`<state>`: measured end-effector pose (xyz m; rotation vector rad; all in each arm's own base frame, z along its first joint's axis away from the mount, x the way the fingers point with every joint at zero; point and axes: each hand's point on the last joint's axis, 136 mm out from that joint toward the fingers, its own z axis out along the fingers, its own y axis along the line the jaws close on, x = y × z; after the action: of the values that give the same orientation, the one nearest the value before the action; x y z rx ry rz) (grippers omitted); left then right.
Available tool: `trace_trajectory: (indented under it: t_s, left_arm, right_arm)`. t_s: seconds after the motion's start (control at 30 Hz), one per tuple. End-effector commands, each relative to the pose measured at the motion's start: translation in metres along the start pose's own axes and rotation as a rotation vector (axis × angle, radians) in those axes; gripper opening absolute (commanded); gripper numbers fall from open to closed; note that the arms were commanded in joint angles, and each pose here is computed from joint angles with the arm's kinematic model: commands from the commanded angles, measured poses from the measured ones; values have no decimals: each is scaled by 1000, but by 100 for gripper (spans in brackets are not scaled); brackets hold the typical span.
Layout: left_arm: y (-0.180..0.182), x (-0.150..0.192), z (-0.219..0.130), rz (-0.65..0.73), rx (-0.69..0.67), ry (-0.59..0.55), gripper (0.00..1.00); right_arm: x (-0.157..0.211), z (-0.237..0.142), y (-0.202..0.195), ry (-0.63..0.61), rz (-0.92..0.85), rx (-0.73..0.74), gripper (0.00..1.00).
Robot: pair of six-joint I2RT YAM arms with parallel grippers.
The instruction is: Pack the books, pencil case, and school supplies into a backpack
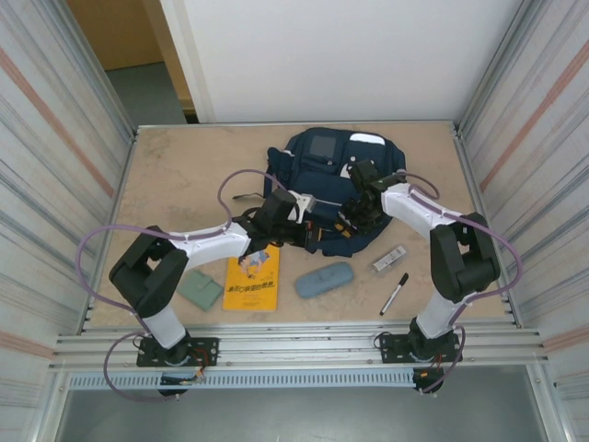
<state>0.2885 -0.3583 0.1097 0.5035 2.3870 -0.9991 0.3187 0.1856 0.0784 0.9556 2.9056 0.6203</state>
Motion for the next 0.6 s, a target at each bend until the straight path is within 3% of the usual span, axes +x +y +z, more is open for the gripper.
trace_trajectory:
  t_s: [0.0,0.07,0.23,0.4,0.57]
  left_arm:
    - [15,-11,-23,-15,-50,-75,0]
    - [30,-3,-27,-46,-69,-59,0]
    - [65,18,-32,-31,-211,-3,0]
    - [66,17,-22,-9,-196,44,0]
    - [45,5,-3,-28,-79,55,0]
  right_arm:
    - [-39,-15,12,-109,-164,13,6]
    - [-54,-21,13,-130,-222,20,0]
    - [-69,-25,21,-86,-269,-84,0]
    - [-73,-20,26,-71,-381,-82,0]
    - [-61,-20,35,-67,-390,-150,20]
